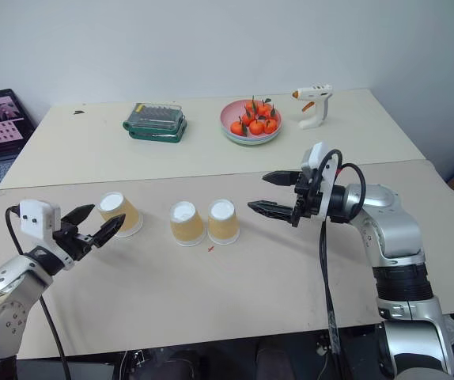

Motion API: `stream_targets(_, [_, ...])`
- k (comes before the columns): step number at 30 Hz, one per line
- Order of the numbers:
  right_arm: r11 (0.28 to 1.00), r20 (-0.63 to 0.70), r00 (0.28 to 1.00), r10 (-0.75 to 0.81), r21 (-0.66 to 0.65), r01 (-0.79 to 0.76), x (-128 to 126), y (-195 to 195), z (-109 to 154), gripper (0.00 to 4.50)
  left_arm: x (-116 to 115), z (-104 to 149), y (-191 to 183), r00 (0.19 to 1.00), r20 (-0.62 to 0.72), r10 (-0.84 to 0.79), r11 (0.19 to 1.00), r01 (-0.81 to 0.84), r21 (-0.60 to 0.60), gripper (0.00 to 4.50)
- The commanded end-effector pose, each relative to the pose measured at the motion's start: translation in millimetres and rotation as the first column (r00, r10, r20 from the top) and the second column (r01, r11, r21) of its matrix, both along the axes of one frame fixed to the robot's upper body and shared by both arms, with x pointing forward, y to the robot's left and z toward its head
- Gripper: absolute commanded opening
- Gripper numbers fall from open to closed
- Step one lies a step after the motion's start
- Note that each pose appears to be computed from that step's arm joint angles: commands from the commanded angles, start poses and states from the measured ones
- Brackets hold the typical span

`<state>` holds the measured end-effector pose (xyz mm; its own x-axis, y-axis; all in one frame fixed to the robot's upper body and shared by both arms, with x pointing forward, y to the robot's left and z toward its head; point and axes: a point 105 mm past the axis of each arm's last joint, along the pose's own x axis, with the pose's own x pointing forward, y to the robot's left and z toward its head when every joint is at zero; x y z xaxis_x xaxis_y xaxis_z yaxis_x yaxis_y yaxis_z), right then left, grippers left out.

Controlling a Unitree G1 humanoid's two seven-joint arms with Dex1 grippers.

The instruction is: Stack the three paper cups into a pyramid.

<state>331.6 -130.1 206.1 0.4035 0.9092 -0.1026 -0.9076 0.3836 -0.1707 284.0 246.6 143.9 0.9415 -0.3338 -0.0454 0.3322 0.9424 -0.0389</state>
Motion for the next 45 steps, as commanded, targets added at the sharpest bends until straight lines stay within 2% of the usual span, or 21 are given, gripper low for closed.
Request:
stream_targets(1, [1.0,0.045,0.999,0.009,0.022,-0.01,-3.7,-3.8,14.3,4.48,-12.1,15.9,-7.2,0.998,0.056,-0.01,0.999,0.012,-0.031,4.5])
stream_targets(6, [1.0,0.042,0.999,0.011,0.02,-0.012,-2.0,-4.6,12.3,4.48,-21.9,12.4,-2.3,0.998,0.046,0.052,0.998,-0.05,-0.039,4.5])
stream_targets(15, [1.0,0.042,0.999,0.018,0.013,-0.018,2.2,-2.1,9.9,4.48,-16.5,8.7,10.1,0.993,0.041,0.106,0.994,-0.107,0.007,4.5])
stream_targets(22, [1.0,0.042,0.999,0.002,0.008,-0.002,0.1,-8.4,8.5,4.48,-0.6,2.9,9.3,0.996,0.035,0.084,0.994,-0.086,0.061,4.5])
stream_targets(35, [0.999,0.054,0.998,-0.04,0.01,0.04,-0.8,-16.0,8.6,4.48,48.7,5.6,-3.0,0.997,0.078,0.026,0.99,-0.037,0.138,4.5])
stream_targets(45, [0.998,0.056,0.996,-0.065,0.012,0.065,0.3,-21.1,9.1,4.48,50.0,12.9,-21.3,0.994,0.094,-0.06,0.986,0.045,0.158,4.5])
